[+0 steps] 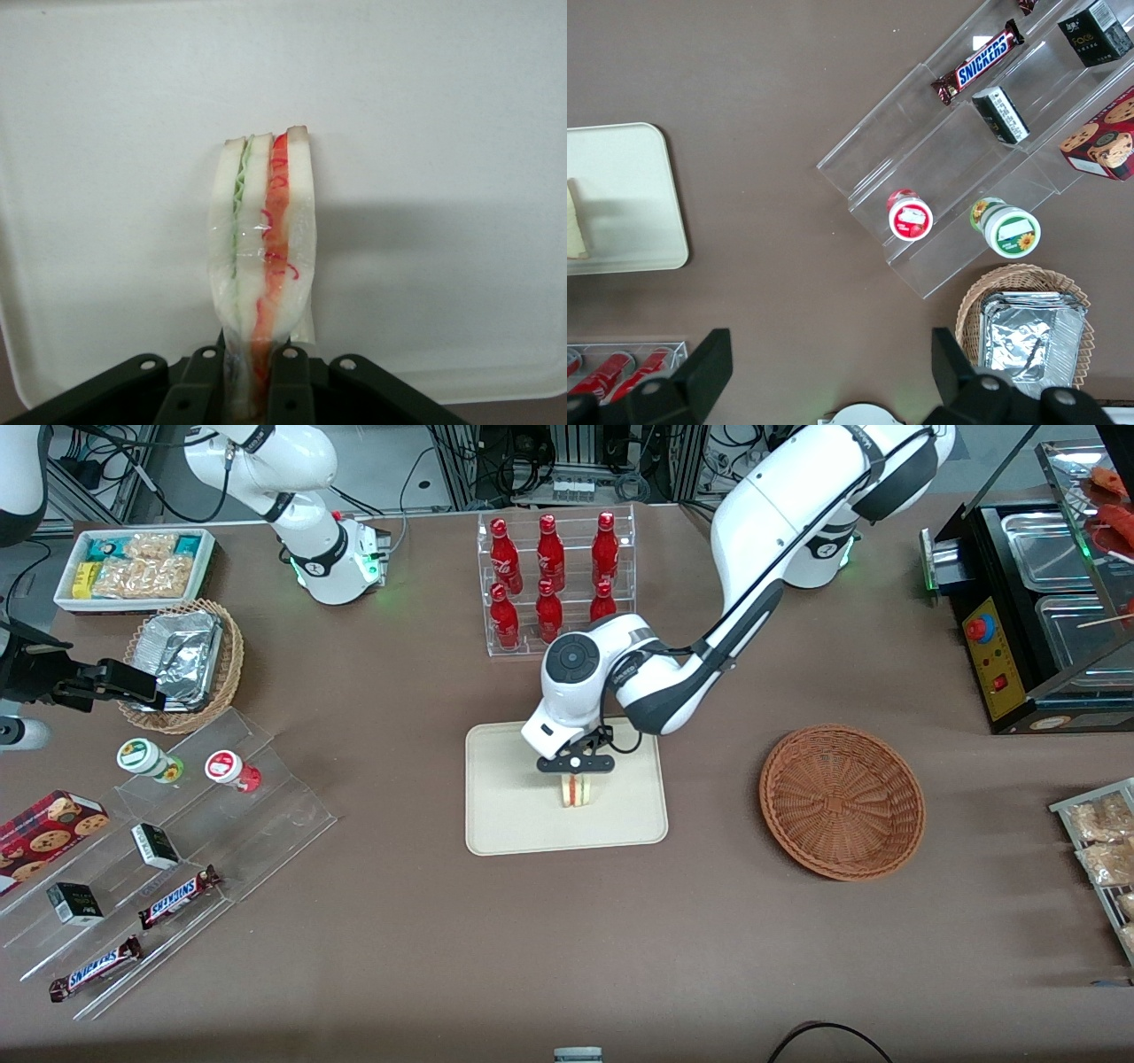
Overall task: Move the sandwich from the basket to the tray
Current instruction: 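Lower the sandwich onto the tray and open the left gripper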
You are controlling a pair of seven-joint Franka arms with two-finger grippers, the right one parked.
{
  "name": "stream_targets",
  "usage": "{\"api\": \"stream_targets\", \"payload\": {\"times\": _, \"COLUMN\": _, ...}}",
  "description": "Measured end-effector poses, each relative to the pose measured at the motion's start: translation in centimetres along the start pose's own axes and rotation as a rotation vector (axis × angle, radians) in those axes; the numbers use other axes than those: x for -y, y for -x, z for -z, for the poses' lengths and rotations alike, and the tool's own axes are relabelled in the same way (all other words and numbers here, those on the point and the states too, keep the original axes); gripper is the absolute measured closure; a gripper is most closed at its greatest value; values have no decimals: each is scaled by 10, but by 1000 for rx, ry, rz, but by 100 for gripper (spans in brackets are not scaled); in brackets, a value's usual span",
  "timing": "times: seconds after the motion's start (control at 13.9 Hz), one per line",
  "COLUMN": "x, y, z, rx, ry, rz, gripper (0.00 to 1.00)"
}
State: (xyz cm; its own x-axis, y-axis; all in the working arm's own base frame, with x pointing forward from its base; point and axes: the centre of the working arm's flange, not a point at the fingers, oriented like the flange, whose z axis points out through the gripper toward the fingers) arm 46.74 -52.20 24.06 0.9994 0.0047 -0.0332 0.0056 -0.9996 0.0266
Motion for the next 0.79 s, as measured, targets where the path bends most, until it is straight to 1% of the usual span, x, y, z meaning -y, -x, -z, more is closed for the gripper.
{"api": "stream_targets", "payload": {"times": 0.22, "x": -4, "y": 4, "z": 0, "rx": -5, "ry": -3, "rz": -7, "gripper": 84}}
{"api": "stream_targets", "payload": {"times": 0.36, "x": -3, "y": 2, "z": -2, "rx": -22, "ry": -15, "rz": -21, "gripper": 84}}
{"api": "stream_targets", "payload": {"times": 0.5, "x": -2, "y": -2, "z": -2, "rx": -32, "ry": -17, "rz": -22, "gripper": 84}}
{"api": "stream_targets", "payload": {"times": 0.79, "x": -3, "y": -7, "z": -7, "rx": -31, "ry": -13, "rz": -17, "gripper": 85}}
